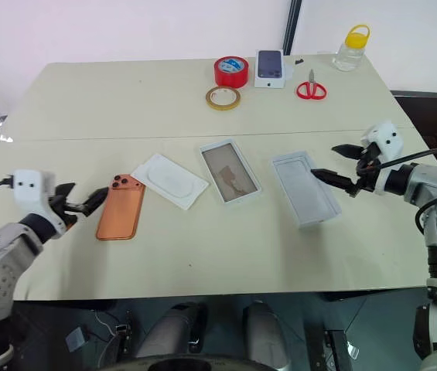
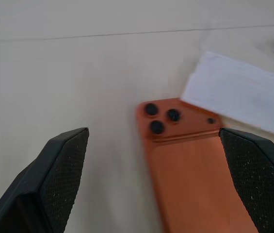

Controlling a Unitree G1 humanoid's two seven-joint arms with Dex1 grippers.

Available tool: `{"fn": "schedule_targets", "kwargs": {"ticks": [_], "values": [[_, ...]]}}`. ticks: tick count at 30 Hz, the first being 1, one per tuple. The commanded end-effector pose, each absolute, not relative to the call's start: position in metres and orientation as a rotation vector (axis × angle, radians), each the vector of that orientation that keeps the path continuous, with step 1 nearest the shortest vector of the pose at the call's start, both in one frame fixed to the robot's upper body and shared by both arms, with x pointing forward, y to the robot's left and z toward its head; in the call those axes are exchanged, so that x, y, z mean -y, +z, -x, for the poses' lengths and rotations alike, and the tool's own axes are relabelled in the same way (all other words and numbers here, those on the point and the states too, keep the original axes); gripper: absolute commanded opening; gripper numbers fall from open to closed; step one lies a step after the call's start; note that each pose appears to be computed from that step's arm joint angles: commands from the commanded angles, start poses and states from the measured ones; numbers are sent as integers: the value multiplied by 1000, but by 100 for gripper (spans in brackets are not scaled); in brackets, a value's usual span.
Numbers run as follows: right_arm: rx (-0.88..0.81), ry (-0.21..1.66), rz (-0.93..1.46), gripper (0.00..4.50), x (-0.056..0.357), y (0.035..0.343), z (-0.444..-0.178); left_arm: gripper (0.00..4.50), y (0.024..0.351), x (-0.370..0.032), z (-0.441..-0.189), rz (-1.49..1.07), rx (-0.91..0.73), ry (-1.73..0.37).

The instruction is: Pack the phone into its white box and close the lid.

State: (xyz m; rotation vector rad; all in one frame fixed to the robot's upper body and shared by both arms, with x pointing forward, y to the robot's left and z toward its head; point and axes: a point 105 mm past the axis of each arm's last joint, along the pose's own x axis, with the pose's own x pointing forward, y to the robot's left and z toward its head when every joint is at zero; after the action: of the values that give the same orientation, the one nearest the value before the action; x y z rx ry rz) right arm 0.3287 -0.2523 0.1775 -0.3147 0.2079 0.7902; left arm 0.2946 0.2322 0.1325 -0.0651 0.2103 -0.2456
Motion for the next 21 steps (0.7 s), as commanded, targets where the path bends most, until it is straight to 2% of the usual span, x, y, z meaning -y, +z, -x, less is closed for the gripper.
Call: {"fn": "schedule_targets", "kwargs": {"ticks": [1, 5, 9, 13, 17, 21], "values": [[-136, 902, 355, 446, 219, 191, -318, 450, 150, -181, -289, 129, -179, -449], [-117, 976, 403, 446, 190, 189, -311, 450, 145, -145, -277, 233, -242, -560], [-91, 1067, 448, 446, 165, 192, -300, 450, 136, -139, -279, 407, -311, -454], [-73, 1087, 438, 446, 156, 194, -298, 450, 123, -145, -285, 579, -364, -290], [-71, 1089, 433, 446, 150, 191, -299, 450, 116, -148, -287, 605, -416, -245], [-41, 1109, 414, 446, 146, 193, -300, 450, 109, -129, -295, 679, -477, -243]]}}
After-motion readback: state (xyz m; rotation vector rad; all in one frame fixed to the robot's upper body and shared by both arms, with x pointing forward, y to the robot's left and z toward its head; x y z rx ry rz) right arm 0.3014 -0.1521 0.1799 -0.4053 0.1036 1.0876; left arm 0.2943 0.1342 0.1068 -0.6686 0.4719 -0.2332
